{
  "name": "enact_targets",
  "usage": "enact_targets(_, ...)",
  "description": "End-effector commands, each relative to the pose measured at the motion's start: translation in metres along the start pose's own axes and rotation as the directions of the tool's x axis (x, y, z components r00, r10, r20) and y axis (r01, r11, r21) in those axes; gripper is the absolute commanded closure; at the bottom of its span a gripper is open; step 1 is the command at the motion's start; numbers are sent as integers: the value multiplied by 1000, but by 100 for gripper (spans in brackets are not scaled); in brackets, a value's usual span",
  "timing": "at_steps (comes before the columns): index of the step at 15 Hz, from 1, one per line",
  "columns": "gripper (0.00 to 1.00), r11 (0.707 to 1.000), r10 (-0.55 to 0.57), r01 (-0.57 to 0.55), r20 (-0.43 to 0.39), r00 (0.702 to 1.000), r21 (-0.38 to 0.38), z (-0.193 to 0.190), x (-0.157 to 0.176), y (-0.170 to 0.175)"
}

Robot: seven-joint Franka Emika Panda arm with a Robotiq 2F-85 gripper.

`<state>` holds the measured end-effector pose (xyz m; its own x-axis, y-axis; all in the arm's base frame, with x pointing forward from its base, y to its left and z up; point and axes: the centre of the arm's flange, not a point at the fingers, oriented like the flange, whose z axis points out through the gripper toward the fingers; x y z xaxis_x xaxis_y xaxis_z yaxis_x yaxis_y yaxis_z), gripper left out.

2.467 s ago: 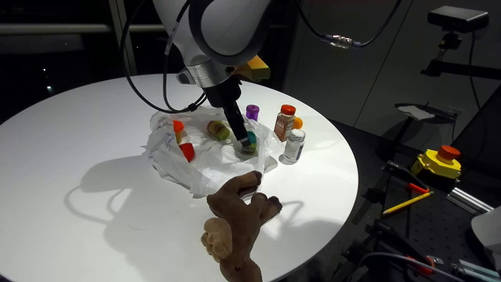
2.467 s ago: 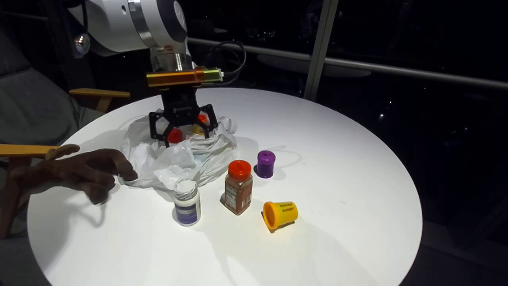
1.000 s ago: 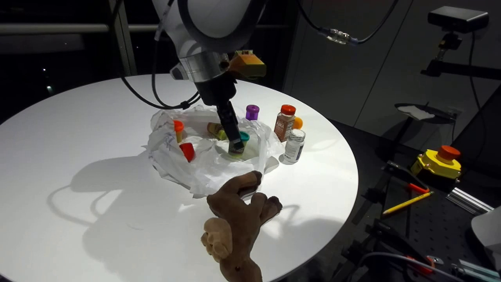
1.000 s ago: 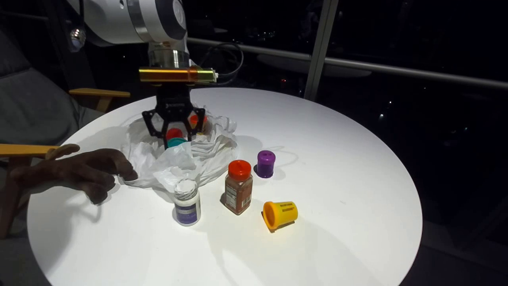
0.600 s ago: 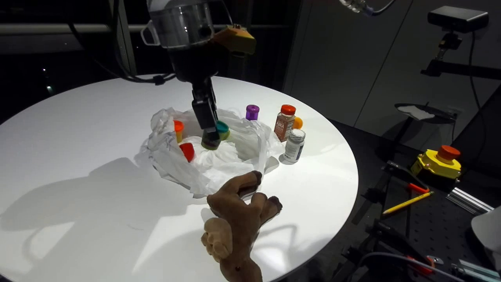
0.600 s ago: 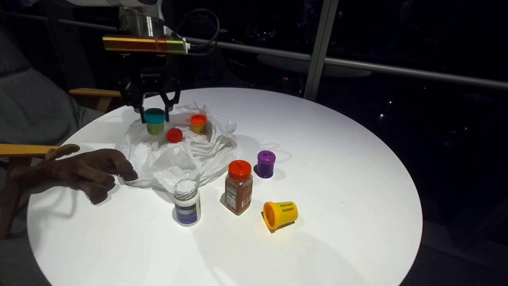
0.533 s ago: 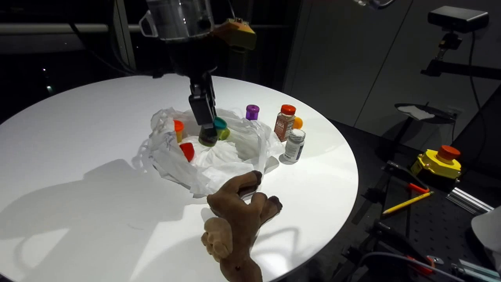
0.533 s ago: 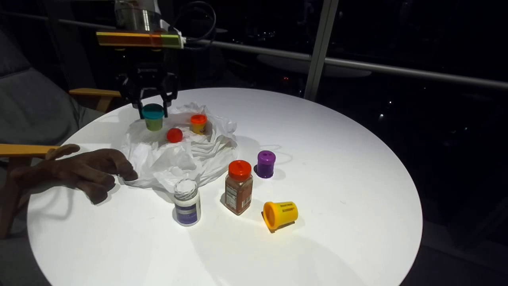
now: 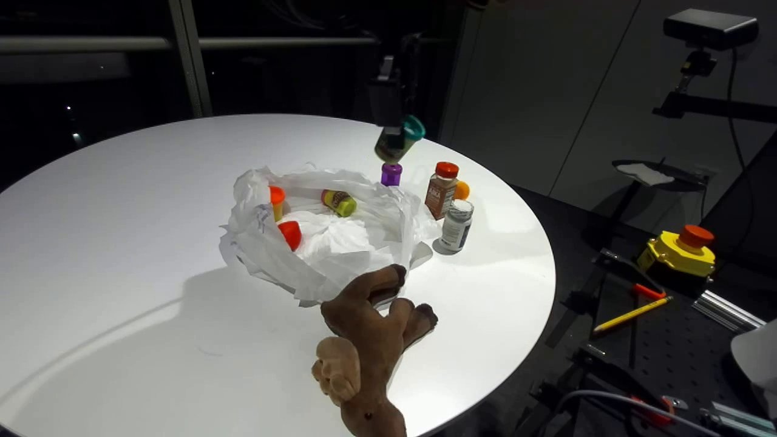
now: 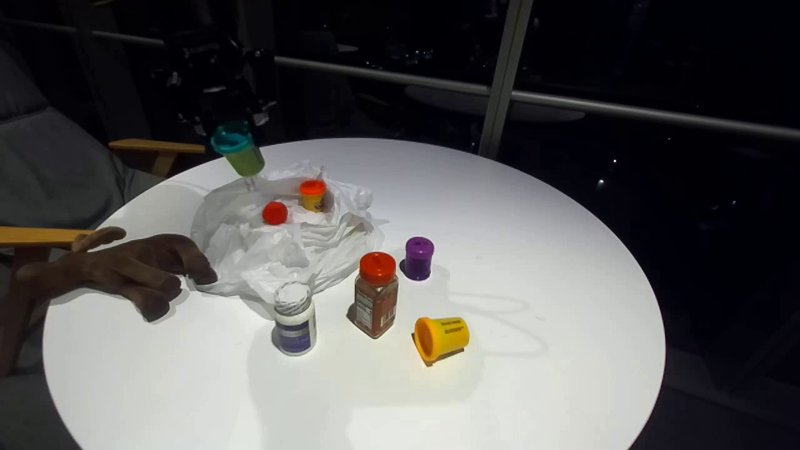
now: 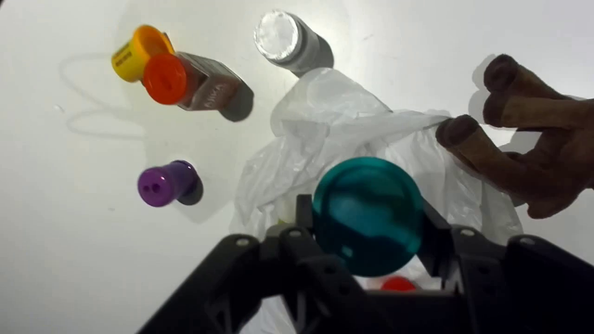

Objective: Pick the object in the plastic bag and put them on the table

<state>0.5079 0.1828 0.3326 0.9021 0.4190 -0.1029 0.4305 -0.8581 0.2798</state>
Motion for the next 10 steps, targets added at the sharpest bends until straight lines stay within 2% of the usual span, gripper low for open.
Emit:
enact_targets(1, 77, 980, 185, -185, -8, 983, -75, -11, -85, 38)
enact_targets(4, 77, 935, 336, -332, 17, 942, -128, 9, -118, 73)
enact_targets(7, 77, 886, 443, -421, 87, 892, -192, 45, -136, 102)
enact_targets(9, 77, 874, 473, -443, 147, 869, -199, 75, -143, 113)
enact_targets(10, 77, 881, 467, -438, 178, 866, -179, 92, -143, 117)
